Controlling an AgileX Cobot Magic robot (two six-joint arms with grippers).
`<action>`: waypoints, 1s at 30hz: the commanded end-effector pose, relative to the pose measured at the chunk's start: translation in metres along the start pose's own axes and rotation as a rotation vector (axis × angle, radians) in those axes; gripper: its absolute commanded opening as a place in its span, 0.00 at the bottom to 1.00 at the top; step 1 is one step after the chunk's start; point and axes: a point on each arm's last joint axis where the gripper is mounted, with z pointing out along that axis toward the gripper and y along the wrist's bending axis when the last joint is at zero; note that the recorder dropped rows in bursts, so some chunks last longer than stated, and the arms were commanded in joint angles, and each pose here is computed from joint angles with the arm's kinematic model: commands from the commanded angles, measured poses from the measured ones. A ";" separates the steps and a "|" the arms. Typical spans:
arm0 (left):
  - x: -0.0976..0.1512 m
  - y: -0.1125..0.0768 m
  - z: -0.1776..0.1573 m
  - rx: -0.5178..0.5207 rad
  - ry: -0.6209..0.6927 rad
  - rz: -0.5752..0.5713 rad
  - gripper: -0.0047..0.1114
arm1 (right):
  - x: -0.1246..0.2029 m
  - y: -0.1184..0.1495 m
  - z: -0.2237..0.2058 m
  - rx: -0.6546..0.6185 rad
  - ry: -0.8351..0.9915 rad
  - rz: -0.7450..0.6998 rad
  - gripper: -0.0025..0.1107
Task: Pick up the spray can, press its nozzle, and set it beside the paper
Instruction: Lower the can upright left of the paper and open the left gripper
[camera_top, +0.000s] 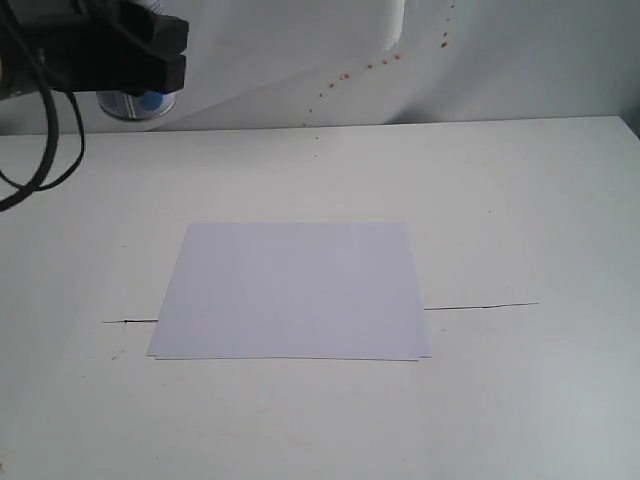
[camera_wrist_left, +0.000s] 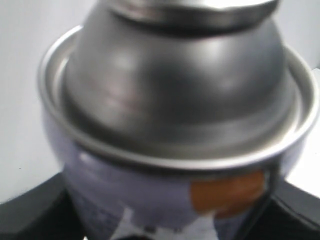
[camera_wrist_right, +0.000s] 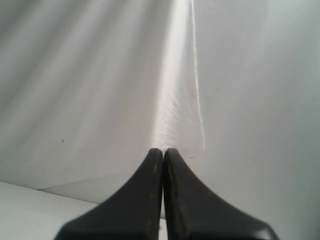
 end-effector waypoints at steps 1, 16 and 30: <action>-0.006 0.011 -0.020 -0.010 -0.065 -0.049 0.04 | 0.000 -0.001 -0.002 0.014 -0.010 0.003 0.02; 0.063 0.105 0.021 -0.034 -0.093 -0.231 0.04 | 0.000 -0.002 -0.002 0.022 -0.011 0.003 0.02; 0.153 0.113 0.101 -0.019 -0.055 -0.224 0.04 | 0.000 -0.002 -0.002 0.024 -0.011 0.003 0.02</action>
